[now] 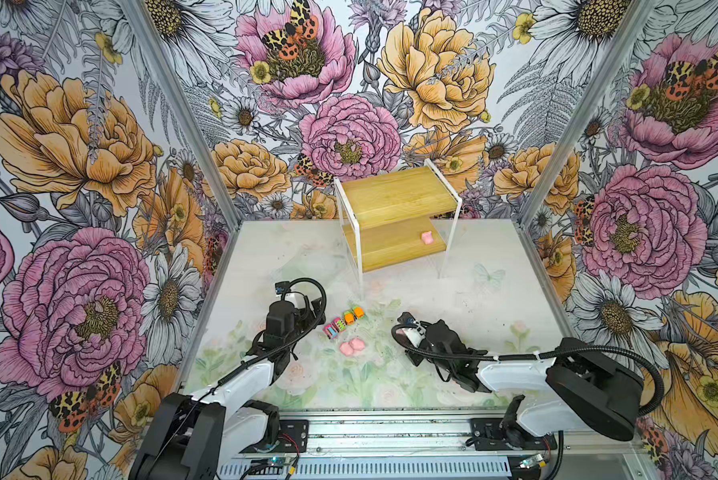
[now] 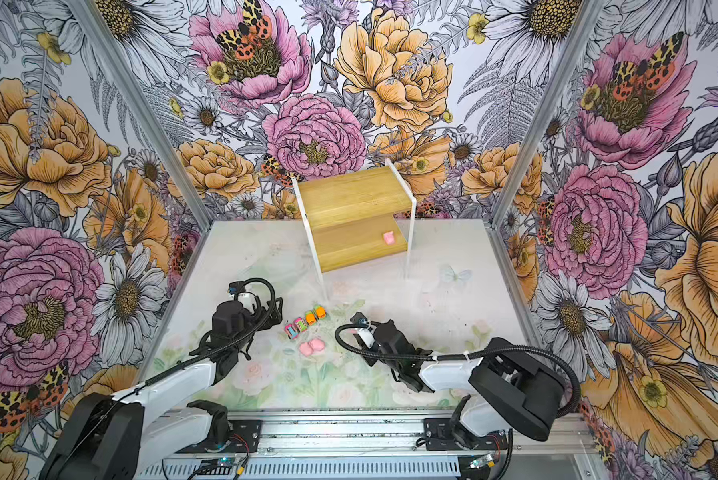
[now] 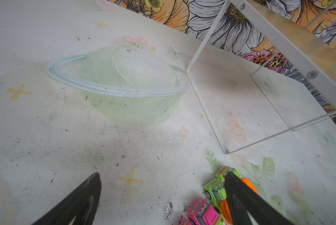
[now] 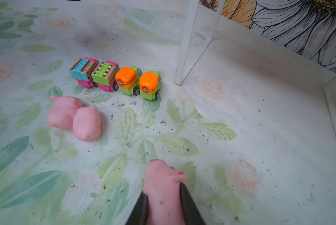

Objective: Place and organize the plastic toys onto the shelf
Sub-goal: 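Lift the pig off the shelf and carry it down toward the table pigs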

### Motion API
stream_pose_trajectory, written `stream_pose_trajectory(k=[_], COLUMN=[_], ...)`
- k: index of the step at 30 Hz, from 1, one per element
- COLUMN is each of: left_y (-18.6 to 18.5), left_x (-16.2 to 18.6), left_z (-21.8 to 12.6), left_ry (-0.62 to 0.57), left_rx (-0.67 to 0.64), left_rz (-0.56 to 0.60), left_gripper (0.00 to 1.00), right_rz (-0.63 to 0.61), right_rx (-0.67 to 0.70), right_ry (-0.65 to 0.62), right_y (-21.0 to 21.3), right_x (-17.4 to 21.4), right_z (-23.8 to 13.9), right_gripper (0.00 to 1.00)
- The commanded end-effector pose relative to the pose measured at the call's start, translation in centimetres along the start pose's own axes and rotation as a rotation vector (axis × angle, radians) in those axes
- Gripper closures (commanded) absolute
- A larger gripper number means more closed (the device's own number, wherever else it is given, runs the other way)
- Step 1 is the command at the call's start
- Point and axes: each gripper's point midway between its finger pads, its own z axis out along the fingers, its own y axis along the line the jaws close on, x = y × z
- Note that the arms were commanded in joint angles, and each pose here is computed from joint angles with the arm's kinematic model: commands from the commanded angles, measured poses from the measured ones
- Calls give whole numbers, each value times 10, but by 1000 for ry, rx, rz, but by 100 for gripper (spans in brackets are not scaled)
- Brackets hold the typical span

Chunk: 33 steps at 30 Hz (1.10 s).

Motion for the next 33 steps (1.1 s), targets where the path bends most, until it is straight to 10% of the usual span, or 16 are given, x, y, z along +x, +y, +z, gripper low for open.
stream_pose_trajectory(k=[1,33], left_y=[-1,-1], left_x=[-8,-7], left_z=[-1,-1], left_ry=[-21,-17], left_rx=[7,6], left_rz=[-11,-10], left_gripper=[1,1], right_rz=[-3,36], right_rx=[101,-71], right_ry=[-67,-53], right_y=[-11,6], right_x=[-17,-13], right_z=[9,10], right_gripper=[75,39])
